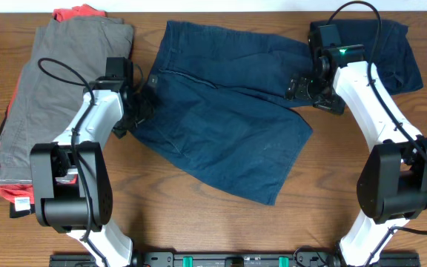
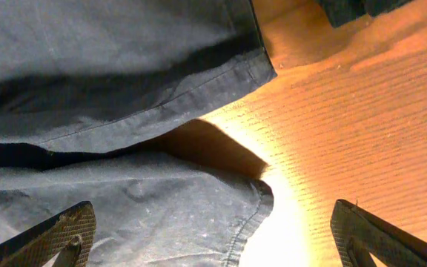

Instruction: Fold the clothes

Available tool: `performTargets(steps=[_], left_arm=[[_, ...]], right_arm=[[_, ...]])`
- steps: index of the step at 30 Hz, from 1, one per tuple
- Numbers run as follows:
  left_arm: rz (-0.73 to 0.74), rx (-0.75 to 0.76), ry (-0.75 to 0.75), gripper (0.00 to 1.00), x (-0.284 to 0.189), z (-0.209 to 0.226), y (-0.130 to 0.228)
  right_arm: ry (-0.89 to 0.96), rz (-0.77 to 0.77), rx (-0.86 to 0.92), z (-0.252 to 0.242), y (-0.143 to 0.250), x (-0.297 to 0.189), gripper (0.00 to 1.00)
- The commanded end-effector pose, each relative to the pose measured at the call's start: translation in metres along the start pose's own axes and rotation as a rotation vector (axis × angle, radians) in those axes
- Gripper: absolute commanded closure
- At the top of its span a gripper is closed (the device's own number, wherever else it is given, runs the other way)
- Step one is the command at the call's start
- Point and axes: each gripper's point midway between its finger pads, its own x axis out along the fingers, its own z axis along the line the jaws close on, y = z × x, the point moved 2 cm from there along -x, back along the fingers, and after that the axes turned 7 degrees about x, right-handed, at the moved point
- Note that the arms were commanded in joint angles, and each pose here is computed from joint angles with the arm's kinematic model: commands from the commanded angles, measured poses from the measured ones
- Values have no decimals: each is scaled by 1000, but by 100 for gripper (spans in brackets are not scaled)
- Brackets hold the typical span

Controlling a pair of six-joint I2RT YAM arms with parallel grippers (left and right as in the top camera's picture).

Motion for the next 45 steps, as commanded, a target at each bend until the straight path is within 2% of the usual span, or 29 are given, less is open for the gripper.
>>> performTargets(steps=[1, 6, 10, 17, 25, 28, 31, 35, 40, 45], left_arm=[[-11, -73, -34, 38, 9, 7, 4], [-19, -77, -29, 60, 13, 8, 6], [-24, -79, -26, 94, 13, 8, 4], [14, -180, -56, 94, 11, 17, 13], [90, -721, -402, 94, -24, 94, 54], [140, -793, -468, 94, -37, 108, 69], [184, -790, -470, 94, -43, 107, 78], [211, -680, -421, 94, -43, 95, 79], [199, -396, -317, 94, -39, 70, 72], [152, -255, -253, 94, -52, 57, 64]], right_arm=[[-45, -7, 16, 10, 3, -14, 1], [-56, 3, -2, 17, 9, -14, 1], [-65, 12, -28, 26, 17, -15, 1], [-44, 47, -61, 30, 32, -15, 1], [-6, 116, -66, 21, 50, -8, 1], [9, 139, -69, 17, 57, -1, 1], [12, 170, -75, 15, 67, 4, 1], [0, 171, -105, 22, 72, 7, 1], [-31, 177, -159, 36, 82, 6, 1], [-32, 201, -200, 41, 94, 3, 2]])
